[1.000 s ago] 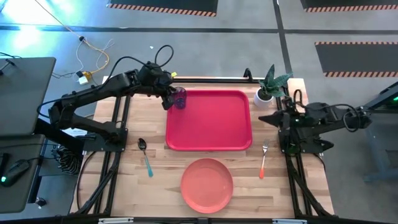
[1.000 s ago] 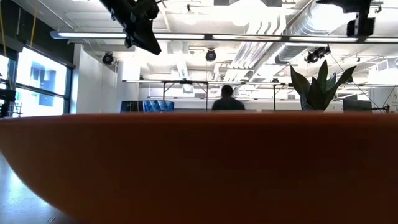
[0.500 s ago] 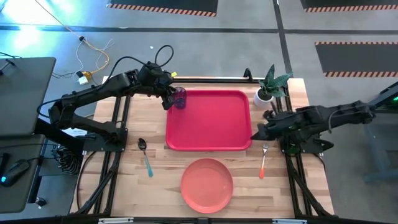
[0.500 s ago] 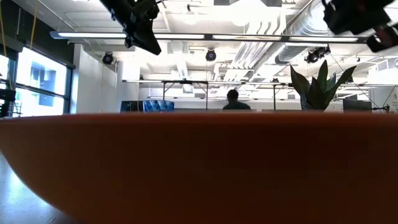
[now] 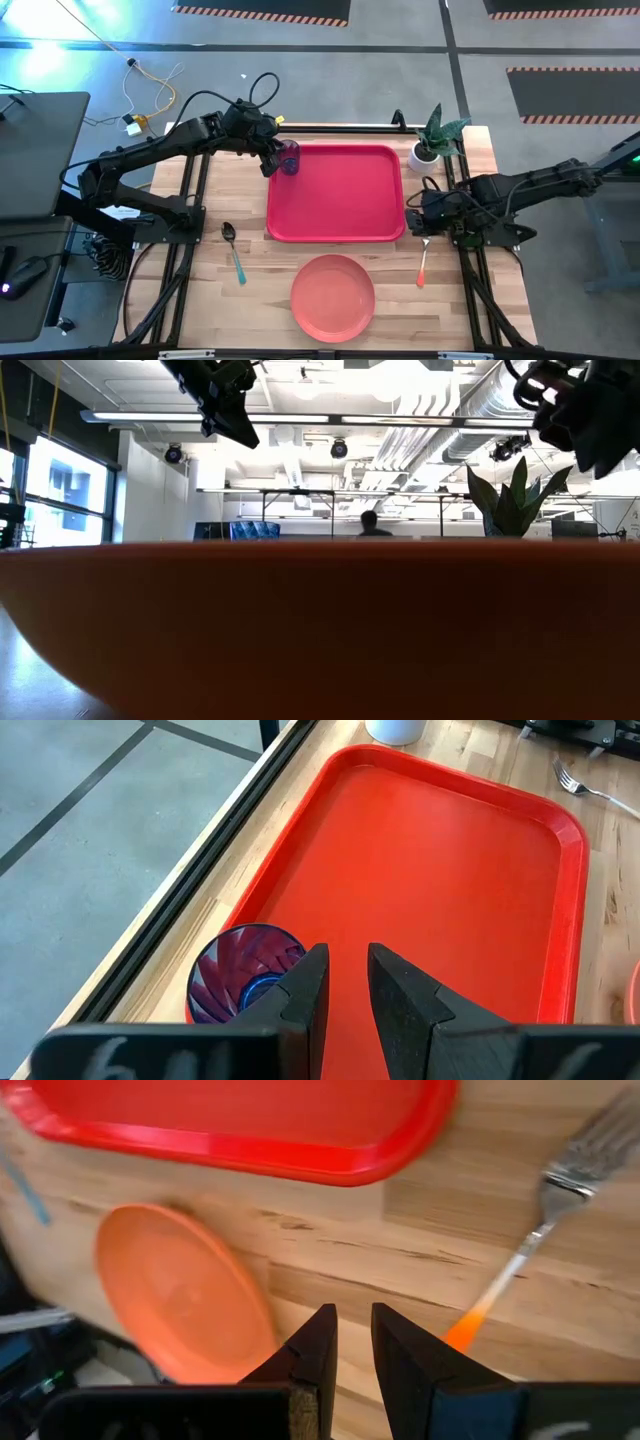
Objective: Pick and place plate/cup/fork/spoon on tray
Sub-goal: Put the orange fork on the red serving tray to the right
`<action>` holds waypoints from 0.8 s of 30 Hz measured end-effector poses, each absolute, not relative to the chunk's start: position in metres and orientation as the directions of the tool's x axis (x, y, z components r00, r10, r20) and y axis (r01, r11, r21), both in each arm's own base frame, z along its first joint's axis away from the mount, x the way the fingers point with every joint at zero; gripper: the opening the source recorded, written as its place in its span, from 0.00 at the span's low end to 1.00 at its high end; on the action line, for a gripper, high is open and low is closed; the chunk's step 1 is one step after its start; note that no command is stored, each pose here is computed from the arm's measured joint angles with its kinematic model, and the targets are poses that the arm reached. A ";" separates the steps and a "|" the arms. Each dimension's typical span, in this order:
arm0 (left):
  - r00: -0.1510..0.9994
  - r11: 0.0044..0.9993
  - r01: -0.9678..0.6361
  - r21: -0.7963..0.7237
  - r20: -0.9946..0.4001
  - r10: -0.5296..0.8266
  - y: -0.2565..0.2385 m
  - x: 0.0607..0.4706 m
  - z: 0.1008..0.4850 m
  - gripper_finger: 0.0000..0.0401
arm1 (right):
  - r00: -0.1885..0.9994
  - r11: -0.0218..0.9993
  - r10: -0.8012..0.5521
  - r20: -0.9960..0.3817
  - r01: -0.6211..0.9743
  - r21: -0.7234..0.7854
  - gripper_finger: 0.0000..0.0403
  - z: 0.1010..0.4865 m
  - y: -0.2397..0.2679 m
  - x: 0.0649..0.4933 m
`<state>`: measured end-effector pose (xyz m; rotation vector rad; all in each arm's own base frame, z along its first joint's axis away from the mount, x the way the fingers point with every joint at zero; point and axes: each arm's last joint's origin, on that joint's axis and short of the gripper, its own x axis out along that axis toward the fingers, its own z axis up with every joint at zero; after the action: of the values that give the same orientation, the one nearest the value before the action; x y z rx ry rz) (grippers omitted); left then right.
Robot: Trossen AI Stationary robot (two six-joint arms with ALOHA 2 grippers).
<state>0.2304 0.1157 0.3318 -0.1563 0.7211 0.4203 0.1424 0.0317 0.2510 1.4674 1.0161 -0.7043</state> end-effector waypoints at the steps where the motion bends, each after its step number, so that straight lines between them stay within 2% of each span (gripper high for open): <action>1: 0.672 0.905 -0.424 0.004 -0.668 0.318 0.116 0.230 0.332 0.16 | 0.425 0.026 0.201 -0.883 0.898 0.439 0.14 0.249 0.032 0.143; 8: 0.672 0.905 -0.425 0.005 -0.669 0.318 0.116 0.230 0.332 0.16 | 0.273 -0.006 0.214 -0.938 0.960 0.279 0.14 0.237 0.042 0.145; 16: 0.672 0.914 -0.405 0.028 -0.669 0.318 0.116 0.230 0.332 0.16 | 0.154 -0.017 0.187 -0.970 0.988 0.153 0.14 0.225 0.057 0.147; 24: 0.672 0.914 -0.404 0.029 -0.669 0.318 0.116 0.230 0.332 0.16 | 0.075 0.042 0.166 -0.983 0.996 0.083 0.15 0.214 0.068 0.152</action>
<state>0.2303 0.1157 0.3317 -0.1255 0.7282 0.4082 0.1517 0.0682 0.2143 1.3284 1.2914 -1.0320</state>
